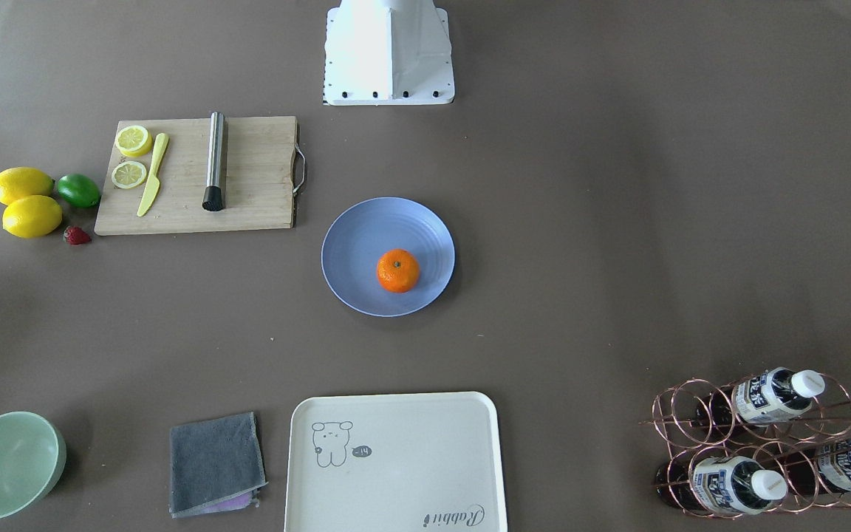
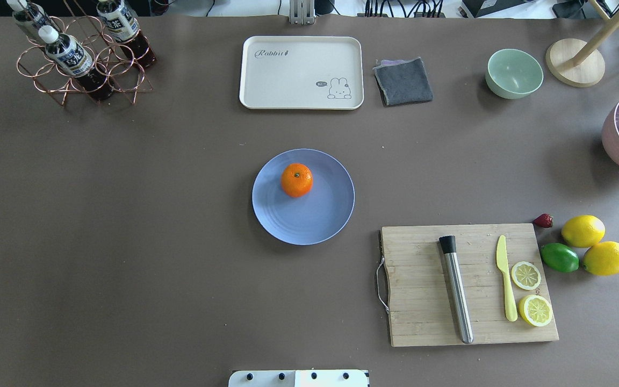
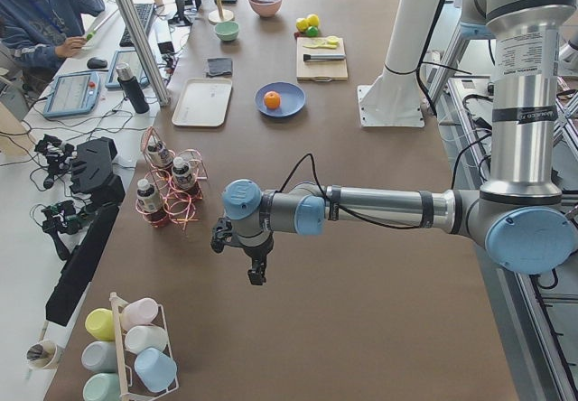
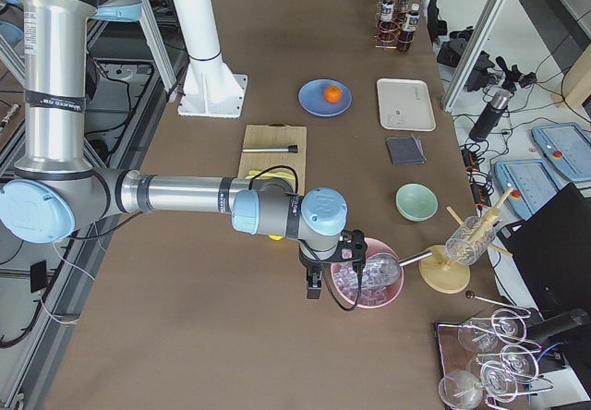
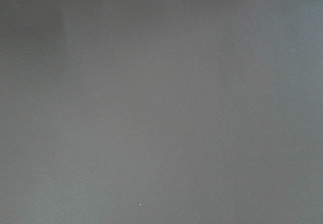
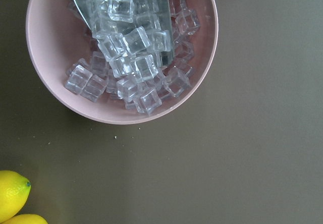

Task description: Pick orange to plate

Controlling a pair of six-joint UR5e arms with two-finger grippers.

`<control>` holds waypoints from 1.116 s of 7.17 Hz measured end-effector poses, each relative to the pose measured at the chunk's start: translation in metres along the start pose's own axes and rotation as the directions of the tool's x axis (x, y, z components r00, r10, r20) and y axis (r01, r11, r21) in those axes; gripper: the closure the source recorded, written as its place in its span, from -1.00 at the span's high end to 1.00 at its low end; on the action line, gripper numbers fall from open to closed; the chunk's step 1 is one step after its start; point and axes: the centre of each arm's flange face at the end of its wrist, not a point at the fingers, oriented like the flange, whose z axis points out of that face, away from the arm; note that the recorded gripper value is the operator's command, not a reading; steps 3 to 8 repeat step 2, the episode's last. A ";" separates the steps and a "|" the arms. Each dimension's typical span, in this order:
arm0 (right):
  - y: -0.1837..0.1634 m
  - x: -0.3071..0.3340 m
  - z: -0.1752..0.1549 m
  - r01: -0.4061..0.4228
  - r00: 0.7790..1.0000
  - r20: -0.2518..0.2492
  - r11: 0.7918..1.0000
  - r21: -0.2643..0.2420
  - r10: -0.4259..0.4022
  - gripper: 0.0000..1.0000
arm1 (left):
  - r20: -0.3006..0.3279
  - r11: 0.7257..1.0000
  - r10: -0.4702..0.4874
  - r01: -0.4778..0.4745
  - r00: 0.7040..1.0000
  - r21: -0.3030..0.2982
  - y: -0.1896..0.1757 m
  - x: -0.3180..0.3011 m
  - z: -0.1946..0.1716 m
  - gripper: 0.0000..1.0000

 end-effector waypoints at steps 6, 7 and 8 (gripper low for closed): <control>-0.002 -0.003 0.000 0.018 1.000 -0.001 1.000 0.012 -0.018 1.00 | 0.000 1.000 0.009 -0.009 1.000 0.011 -0.004 0.005 -0.005 0.97; -0.002 -0.003 0.000 0.018 1.000 -0.001 1.000 0.012 -0.018 1.00 | 0.000 1.000 0.009 -0.009 1.000 0.011 -0.004 0.005 -0.005 0.97; -0.002 -0.003 0.000 0.018 1.000 -0.001 1.000 0.012 -0.018 1.00 | 0.000 1.000 0.009 -0.009 1.000 0.011 -0.004 0.005 -0.005 0.97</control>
